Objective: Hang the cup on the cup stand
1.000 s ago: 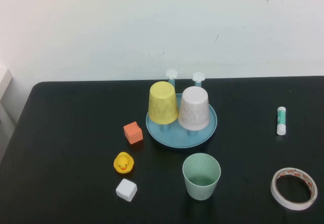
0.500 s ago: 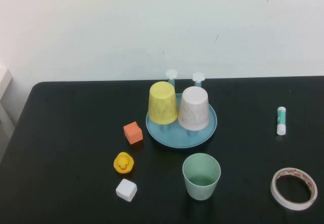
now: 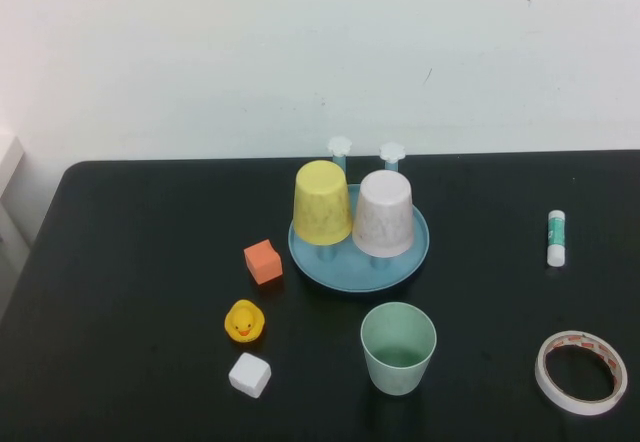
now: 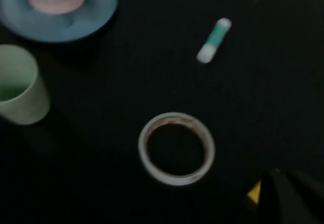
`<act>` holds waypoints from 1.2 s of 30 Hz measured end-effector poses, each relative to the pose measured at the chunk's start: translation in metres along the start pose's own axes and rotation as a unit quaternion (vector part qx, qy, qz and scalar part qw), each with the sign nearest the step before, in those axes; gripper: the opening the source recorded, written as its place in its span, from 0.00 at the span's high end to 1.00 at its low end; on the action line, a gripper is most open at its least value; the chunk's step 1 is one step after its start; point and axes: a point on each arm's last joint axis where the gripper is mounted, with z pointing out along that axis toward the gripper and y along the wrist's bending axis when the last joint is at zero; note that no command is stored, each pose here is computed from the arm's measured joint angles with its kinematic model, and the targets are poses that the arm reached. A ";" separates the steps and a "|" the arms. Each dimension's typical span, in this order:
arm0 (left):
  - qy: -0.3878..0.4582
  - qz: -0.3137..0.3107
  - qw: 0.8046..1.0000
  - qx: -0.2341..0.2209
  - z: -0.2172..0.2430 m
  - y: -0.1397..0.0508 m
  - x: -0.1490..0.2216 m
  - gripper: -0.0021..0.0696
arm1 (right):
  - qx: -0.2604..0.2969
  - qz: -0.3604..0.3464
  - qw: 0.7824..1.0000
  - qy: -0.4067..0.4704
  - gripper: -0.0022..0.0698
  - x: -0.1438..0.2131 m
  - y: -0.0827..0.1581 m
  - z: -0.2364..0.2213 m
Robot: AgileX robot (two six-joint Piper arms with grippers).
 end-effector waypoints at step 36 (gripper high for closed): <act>0.019 -0.003 1.000 0.001 0.012 0.001 0.015 0.97 | -0.292 -0.173 0.927 0.159 0.30 -0.048 0.126 0.285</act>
